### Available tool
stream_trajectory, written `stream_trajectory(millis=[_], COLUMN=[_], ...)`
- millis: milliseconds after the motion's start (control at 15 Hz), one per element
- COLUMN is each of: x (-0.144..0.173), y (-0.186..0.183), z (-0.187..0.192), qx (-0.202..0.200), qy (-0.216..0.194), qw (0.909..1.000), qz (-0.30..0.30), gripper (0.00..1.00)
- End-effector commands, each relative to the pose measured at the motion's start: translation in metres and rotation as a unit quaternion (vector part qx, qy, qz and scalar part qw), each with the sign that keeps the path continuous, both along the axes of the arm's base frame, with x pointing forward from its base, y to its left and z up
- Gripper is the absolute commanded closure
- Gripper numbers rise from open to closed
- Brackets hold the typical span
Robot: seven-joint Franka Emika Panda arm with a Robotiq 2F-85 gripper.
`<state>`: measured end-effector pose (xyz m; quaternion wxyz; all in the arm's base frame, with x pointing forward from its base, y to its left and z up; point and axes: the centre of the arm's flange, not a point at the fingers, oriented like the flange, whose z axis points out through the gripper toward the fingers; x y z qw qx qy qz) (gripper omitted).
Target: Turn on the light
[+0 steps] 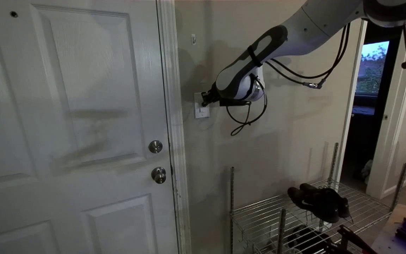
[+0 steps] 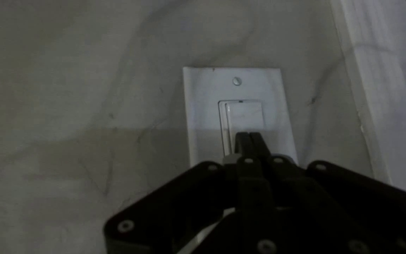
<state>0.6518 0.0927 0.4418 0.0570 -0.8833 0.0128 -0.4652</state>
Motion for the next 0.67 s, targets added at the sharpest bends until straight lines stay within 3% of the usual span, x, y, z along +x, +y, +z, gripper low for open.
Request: stream_trajectory(millis=[0,200,600], x=[0.002,-0.01,-0.062], y=[0.002,-0.002,-0.022], z=[0.005,0.002,0.0], qx=[0.021,0.032,0.068], qy=[-0.001,0.011,0.036], qw=[0.9996,0.999,0.9964], qz=[-0.019,-0.028,-0.035], gripper=[0.99,1.0,1.0])
